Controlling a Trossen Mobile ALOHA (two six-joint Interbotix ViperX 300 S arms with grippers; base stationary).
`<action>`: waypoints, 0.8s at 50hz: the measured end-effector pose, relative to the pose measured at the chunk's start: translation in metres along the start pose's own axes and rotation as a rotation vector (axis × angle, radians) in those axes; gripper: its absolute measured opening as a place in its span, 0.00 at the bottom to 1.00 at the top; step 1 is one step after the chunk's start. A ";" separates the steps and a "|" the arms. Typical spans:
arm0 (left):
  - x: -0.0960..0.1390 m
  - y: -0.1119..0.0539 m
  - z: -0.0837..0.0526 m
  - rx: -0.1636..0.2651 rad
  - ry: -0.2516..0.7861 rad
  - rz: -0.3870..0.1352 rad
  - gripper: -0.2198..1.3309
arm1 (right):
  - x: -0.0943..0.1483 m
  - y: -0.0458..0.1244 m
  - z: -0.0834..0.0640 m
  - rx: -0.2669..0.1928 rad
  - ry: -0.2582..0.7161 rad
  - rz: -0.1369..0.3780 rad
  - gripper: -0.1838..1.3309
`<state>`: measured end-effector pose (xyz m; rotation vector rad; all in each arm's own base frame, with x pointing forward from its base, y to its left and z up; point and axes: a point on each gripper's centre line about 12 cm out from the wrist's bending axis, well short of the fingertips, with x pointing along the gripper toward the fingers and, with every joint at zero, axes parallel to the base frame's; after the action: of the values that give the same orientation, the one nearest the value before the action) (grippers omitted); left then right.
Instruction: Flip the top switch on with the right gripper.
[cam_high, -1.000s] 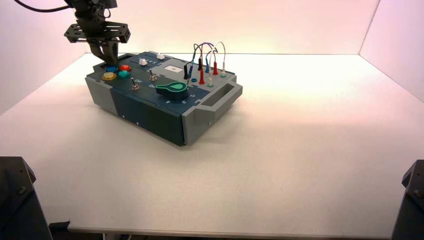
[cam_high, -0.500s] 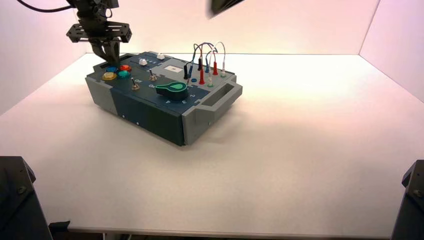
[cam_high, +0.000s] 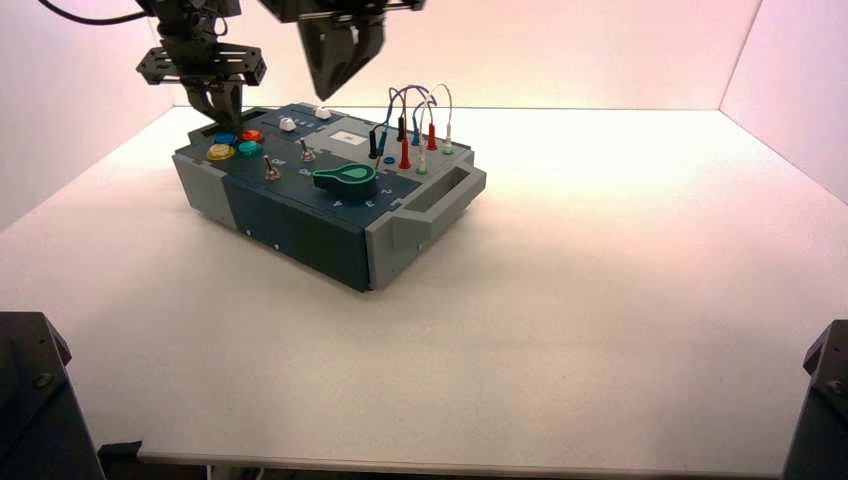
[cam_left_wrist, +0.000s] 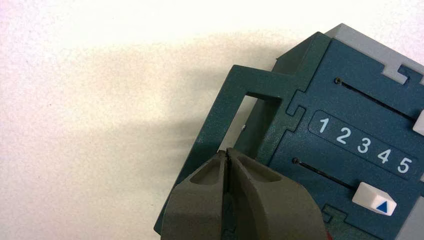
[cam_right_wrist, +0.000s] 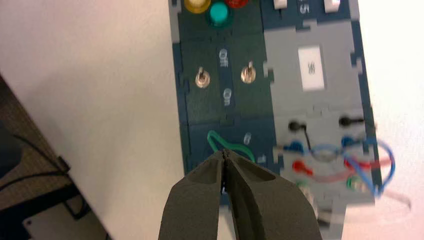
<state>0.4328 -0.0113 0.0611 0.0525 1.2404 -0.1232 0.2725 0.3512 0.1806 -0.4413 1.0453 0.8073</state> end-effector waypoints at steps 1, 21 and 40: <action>0.000 0.000 0.000 0.000 -0.001 0.000 0.03 | 0.003 -0.001 0.004 -0.003 -0.002 -0.002 0.03; 0.001 0.000 0.000 0.003 0.000 0.000 0.04 | 0.044 -0.009 0.044 -0.015 -0.001 -0.028 0.03; 0.004 0.000 0.000 0.006 0.003 0.000 0.04 | 0.074 -0.031 0.056 0.019 0.021 -0.048 0.03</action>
<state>0.4335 -0.0113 0.0574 0.0577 1.2432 -0.1265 0.3486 0.3964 0.1389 -0.4577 1.0575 0.7508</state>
